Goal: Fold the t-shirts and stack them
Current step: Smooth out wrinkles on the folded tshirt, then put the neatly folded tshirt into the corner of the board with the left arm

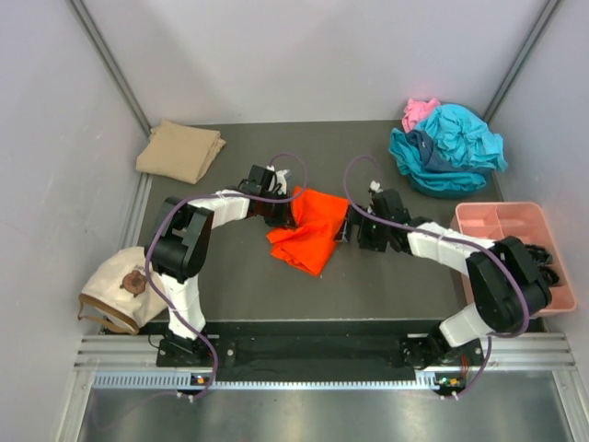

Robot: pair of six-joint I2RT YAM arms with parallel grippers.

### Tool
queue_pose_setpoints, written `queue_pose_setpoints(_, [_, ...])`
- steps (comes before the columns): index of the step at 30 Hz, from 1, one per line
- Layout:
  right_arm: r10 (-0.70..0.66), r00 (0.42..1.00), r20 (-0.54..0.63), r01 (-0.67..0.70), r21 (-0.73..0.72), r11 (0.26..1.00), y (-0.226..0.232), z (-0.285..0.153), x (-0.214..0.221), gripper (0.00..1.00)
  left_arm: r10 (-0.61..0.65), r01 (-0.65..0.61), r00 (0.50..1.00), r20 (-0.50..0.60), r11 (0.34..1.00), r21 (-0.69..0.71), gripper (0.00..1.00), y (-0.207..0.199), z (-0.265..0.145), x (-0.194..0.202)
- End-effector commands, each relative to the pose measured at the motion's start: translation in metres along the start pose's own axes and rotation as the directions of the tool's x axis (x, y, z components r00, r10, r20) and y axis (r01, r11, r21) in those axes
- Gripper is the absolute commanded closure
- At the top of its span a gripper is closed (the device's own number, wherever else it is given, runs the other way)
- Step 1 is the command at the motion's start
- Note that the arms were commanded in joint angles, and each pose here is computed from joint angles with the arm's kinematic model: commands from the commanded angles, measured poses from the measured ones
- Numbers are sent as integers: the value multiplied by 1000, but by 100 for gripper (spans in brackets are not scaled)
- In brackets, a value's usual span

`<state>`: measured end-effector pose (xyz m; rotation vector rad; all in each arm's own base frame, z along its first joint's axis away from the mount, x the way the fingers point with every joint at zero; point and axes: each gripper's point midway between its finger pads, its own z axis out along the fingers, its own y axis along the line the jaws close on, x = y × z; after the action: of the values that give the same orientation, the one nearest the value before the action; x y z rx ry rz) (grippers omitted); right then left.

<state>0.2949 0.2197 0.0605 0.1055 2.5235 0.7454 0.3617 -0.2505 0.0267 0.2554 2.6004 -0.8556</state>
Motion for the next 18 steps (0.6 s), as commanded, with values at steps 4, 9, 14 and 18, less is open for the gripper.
queue_pose_setpoints(4, [200, 972, 120, -187, -113, 976, 21, 0, 8, 10, -36, 35, 996, -79, 999, -25, 100, 4, 1, 25])
queue_pose_setpoints(9, [268, 957, 114, -254, -127, 959, 24, 9, 21, 10, -50, 47, 995, -91, 998, -31, 100, 5, 2, 28])
queue_pose_setpoints(14, [294, 950, 109, -277, -148, 950, 32, 19, 23, 11, -52, 48, 994, -98, 998, -45, 100, 7, 2, 29])
queue_pose_setpoints(18, [312, 946, 84, -296, -160, 942, 38, 31, 22, 11, -61, 57, 992, -107, 997, -48, 100, 8, 3, 31])
